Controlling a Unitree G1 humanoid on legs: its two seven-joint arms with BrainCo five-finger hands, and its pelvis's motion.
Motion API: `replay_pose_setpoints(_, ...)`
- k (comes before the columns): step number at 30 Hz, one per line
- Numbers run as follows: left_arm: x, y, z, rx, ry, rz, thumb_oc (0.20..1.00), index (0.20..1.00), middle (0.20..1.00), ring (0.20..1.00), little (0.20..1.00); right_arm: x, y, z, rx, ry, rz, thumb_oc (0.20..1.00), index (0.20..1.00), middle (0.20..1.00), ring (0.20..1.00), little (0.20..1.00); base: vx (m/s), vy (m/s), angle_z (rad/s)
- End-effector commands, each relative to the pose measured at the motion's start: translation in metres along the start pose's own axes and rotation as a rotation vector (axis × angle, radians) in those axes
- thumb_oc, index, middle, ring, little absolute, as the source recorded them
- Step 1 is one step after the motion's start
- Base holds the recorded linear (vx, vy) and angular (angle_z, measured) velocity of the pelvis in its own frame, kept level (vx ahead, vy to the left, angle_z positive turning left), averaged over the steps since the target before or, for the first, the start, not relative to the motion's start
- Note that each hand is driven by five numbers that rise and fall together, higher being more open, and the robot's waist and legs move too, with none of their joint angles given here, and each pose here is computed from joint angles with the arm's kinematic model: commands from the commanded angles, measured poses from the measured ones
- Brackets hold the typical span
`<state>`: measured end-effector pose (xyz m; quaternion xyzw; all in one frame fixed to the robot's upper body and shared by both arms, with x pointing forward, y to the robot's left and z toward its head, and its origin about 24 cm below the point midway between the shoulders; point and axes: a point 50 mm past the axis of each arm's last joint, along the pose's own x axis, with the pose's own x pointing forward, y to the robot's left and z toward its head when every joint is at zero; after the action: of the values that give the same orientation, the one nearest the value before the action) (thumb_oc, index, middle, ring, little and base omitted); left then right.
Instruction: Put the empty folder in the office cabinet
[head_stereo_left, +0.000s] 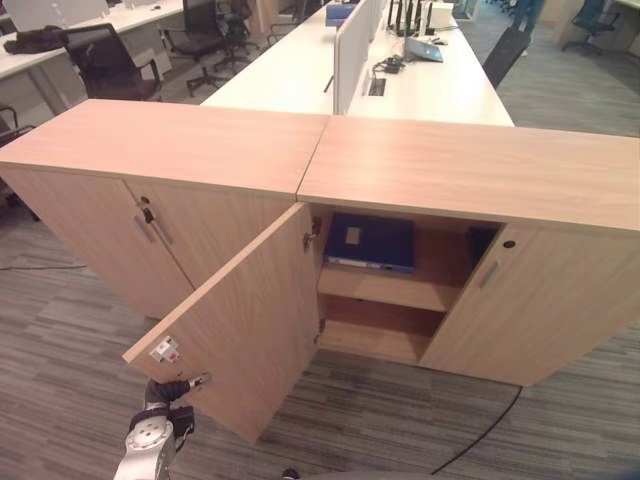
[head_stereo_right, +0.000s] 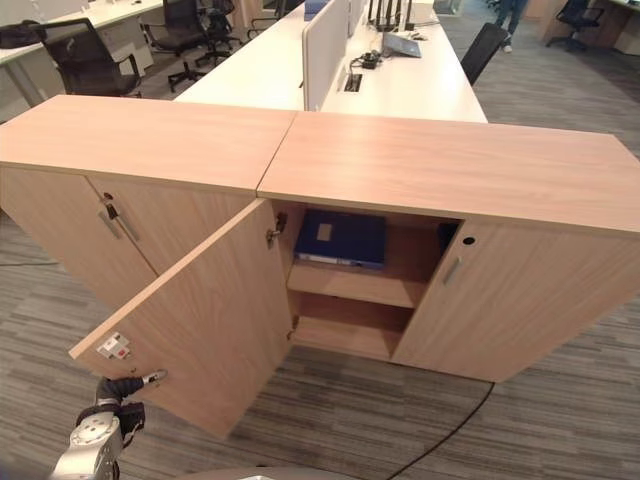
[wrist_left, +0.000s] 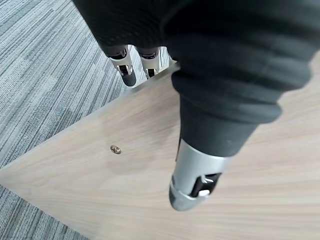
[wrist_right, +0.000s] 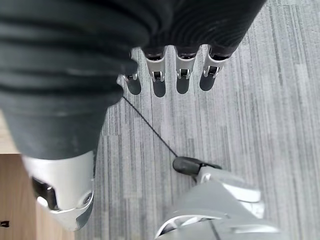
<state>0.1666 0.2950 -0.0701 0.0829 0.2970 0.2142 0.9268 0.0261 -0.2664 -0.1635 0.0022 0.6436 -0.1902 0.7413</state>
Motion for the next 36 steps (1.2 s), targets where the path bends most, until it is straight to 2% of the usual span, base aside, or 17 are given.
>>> replay_pose_setpoints(1,0.011,-0.013,0.067,-0.013,-0.260,-0.056,1.000,1.000,1.000,1.000,1.000,0.001,0.003,0.014,-0.038,-0.012,-0.006,1.000,1.000,1.000,1.000,1.000,0.00,0.000,0.00)
replay_pose_setpoints(5,0.008,-0.030,0.078,-0.031,-0.309,-0.128,1.000,1.000,1.000,1.000,1.000,0.001,0.002,0.013,-0.043,-0.006,-0.011,1.000,1.000,1.000,1.000,1.000,0.00,0.000,0.00)
replay_pose_setpoints(12,-0.013,-0.081,0.089,-0.064,-0.378,-0.379,1.000,1.000,1.000,1.000,1.000,0.001,0.005,0.018,-0.054,-0.016,-0.013,1.000,1.000,1.000,1.000,1.000,-0.01,0.026,0.01)
replay_pose_setpoints(13,-0.013,-0.081,0.089,-0.064,-0.378,-0.379,1.000,1.000,1.000,1.000,1.000,0.001,0.005,0.018,-0.053,-0.016,-0.013,1.000,1.000,1.000,1.000,1.000,-0.07,0.091,0.03)
replay_pose_setpoints(14,-0.023,-0.095,0.089,-0.059,-0.385,-0.474,1.000,1.000,1.000,1.000,1.000,0.001,0.010,0.022,-0.058,-0.031,0.000,1.000,1.000,1.000,1.000,1.000,-0.06,0.069,0.02)
replay_pose_setpoints(16,-0.028,-0.103,0.091,-0.054,-0.392,-0.532,1.000,1.000,1.000,1.000,1.000,0.001,0.013,0.028,-0.061,-0.051,0.007,1.000,1.000,1.000,1.000,1.000,-0.12,0.079,0.00)
replay_pose_setpoints(20,-0.032,-0.112,0.098,-0.049,-0.410,-0.591,1.000,1.000,1.000,1.000,1.000,0.000,0.020,0.046,-0.063,-0.099,0.018,1.000,1.000,1.000,1.000,1.000,-0.19,0.035,-0.18)
replay_pose_setpoints(23,-0.037,-0.124,0.093,-0.015,-0.385,-0.677,1.000,1.000,1.000,1.000,1.000,0.000,0.024,0.040,-0.083,-0.065,0.034,1.000,1.000,1.000,1.000,1.000,-0.10,-0.153,-0.34)
replay_pose_setpoints(31,-0.048,-0.128,0.091,-0.024,-0.381,-0.775,1.000,1.000,1.000,1.000,1.000,0.001,0.028,0.031,-0.137,-0.031,0.040,1.000,1.000,1.000,1.000,1.000,0.05,-0.310,-0.13)
replay_pose_setpoints(32,-0.052,-0.131,0.088,-0.034,-0.369,-0.804,1.000,1.000,1.000,1.000,1.000,0.001,0.026,0.032,-0.138,-0.032,0.033,1.000,1.000,1.000,1.000,1.000,0.04,-0.409,0.08)
replay_pose_setpoints(33,-0.064,-0.141,0.091,-0.049,-0.374,-0.906,1.000,1.000,1.000,1.000,1.000,0.001,0.014,0.035,-0.134,-0.036,-0.002,1.000,1.000,1.000,1.000,1.000,0.04,-0.408,0.04)
replay_pose_setpoints(36,-0.073,-0.147,0.096,-0.075,-0.388,-0.973,1.000,1.000,1.000,1.000,1.000,0.000,0.006,0.045,-0.150,-0.057,-0.025,1.000,1.000,1.000,1.000,1.000,0.01,-0.220,-0.55)
